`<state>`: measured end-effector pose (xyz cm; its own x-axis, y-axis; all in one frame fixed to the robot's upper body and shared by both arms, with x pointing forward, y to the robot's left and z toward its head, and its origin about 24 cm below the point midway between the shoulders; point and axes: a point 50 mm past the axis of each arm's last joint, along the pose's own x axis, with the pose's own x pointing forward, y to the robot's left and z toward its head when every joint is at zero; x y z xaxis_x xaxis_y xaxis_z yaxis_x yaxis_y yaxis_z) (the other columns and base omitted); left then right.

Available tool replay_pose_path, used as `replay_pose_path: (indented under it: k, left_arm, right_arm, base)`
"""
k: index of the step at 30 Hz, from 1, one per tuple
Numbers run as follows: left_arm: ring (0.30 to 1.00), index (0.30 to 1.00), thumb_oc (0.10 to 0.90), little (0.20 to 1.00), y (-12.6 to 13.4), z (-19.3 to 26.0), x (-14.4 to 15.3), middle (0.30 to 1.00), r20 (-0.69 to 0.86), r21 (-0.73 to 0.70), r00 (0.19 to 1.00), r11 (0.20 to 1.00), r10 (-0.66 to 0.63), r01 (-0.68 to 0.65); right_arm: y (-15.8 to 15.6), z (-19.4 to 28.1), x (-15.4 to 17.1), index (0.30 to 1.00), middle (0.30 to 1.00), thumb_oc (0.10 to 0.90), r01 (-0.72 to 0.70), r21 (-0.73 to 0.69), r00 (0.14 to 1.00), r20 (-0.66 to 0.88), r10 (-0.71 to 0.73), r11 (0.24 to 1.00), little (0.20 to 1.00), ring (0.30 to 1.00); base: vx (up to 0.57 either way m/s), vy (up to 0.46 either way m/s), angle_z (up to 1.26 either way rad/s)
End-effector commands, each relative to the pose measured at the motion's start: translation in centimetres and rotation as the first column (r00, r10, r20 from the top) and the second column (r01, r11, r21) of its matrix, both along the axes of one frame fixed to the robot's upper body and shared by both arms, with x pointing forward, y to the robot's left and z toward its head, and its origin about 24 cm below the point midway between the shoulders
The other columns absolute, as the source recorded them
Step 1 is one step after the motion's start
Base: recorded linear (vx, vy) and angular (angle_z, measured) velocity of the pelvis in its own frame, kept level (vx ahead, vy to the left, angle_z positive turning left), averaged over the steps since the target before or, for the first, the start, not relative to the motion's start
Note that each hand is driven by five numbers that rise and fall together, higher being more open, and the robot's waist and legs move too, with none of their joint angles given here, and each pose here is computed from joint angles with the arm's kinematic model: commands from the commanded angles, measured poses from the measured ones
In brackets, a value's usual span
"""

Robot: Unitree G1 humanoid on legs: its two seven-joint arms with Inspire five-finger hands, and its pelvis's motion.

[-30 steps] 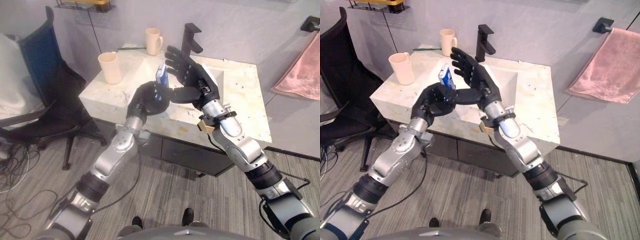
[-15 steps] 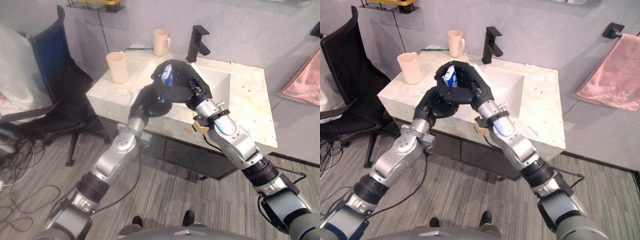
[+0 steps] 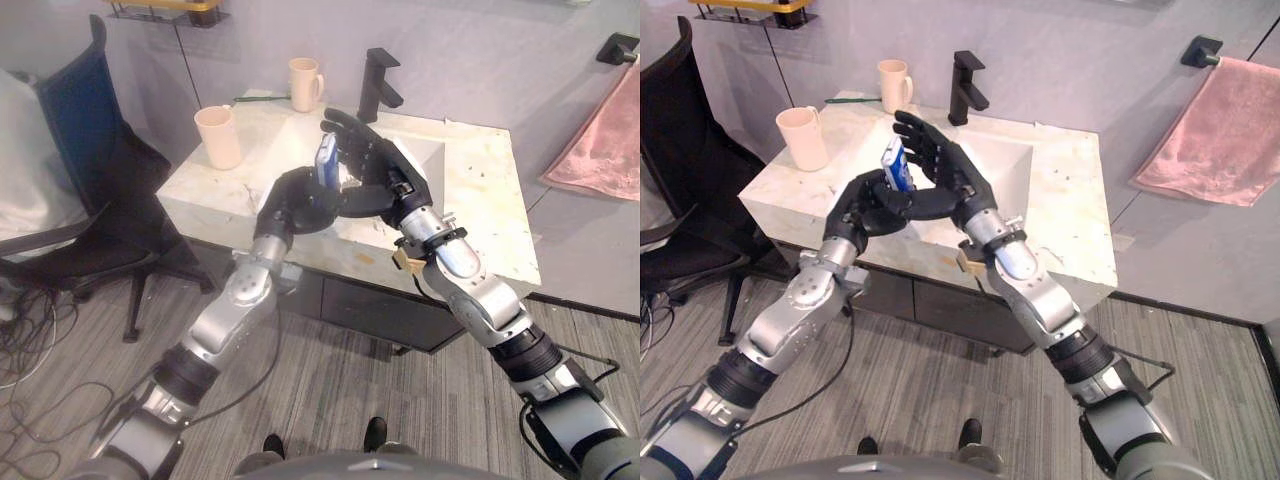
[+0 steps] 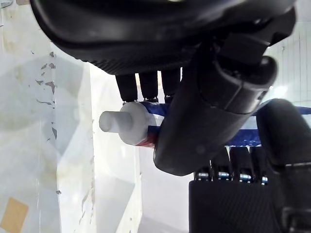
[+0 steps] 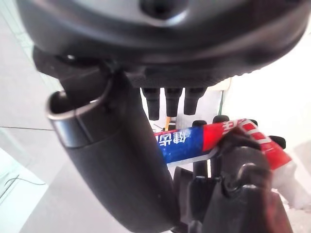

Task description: Organize the bathroom.

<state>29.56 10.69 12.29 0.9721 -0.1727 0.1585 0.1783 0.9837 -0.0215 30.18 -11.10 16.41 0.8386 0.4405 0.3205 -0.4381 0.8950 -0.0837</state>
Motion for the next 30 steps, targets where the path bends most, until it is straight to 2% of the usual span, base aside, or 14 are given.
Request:
replay_pose_path:
  k: [1, 12, 23, 24, 26, 28, 29, 30]
  left_arm:
    - [0.300, 0.300, 0.400, 0.300, -0.3, 5.7, 0.6, 0.300, 0.283, -0.061, 0.959, 0.998, 0.009, 0.008]
    - [0.300, 0.300, 0.400, 0.300, -0.3, 5.5, 0.5, 0.300, 0.283, -0.047, 0.959, 0.999, 0.013, 0.000]
    - [0.300, 0.300, 0.400, 0.300, -0.8, 5.3, 0.7, 0.300, 0.271, -0.035, 0.963, 0.999, -0.002, 0.012]
    - [0.300, 0.300, 0.400, 0.300, -0.8, 5.3, 0.7, 0.300, 0.269, -0.035, 0.963, 0.999, -0.002, 0.012]
    - [0.300, 0.300, 0.400, 0.300, -0.8, 5.2, 0.7, 0.300, 0.265, -0.030, 0.964, 0.999, -0.004, 0.013]
    - [0.300, 0.300, 0.400, 0.300, -0.8, 5.2, 0.7, 0.300, 0.263, -0.030, 0.965, 0.999, -0.002, 0.010]
    - [0.300, 0.300, 0.400, 0.300, -0.8, 5.2, 0.7, 0.300, 0.262, -0.028, 0.965, 1.000, -0.002, 0.010]
    - [0.300, 0.300, 0.400, 0.300, -0.7, 5.2, 0.7, 0.300, 0.260, -0.028, 0.966, 1.000, -0.002, 0.010]
  right_arm:
    - [-0.9, 5.4, -0.8, 0.900, 0.900, 0.800, -0.010, 0.120, 0.966, 0.257, -0.021, 0.993, 0.900, 0.900]
    - [-0.9, 5.3, -1.2, 0.900, 0.900, 0.800, -0.028, 0.120, 0.962, 0.272, -0.005, 0.992, 0.900, 0.900]
    - [-0.3, 7.3, -1.3, 0.900, 0.900, 0.800, -0.059, 0.127, 0.939, 0.343, 0.012, 0.990, 0.900, 0.900]
    - [-0.3, 7.5, -1.3, 0.853, 0.853, 0.769, -0.060, 0.128, 0.938, 0.346, 0.012, 0.990, 0.853, 0.853]
    - [-0.2, 7.6, -1.4, 0.834, 0.834, 0.756, -0.062, 0.129, 0.937, 0.348, 0.013, 0.990, 0.834, 0.834]
    - [-0.2, 7.7, -1.4, 0.780, 0.780, 0.720, -0.063, 0.130, 0.937, 0.349, 0.014, 0.990, 0.780, 0.780]
    - [-0.2, 7.7, -1.4, 0.698, 0.698, 0.665, -0.062, 0.130, 0.937, 0.350, 0.013, 0.990, 0.698, 0.698]
    - [-0.2, 7.6, -1.4, 0.669, 0.669, 0.646, -0.062, 0.130, 0.937, 0.349, 0.013, 0.990, 0.669, 0.669]
  base:
    - [0.00, 0.000, 0.00]
    - [0.00, 0.001, -0.01]
    - [0.00, 0.000, 0.00]
    - [0.00, 0.000, 0.00]
    - [0.00, 0.000, 0.00]
    - [0.00, 0.000, 0.00]
    - [0.00, 0.000, 0.00]
    - [0.00, 0.000, 0.00]
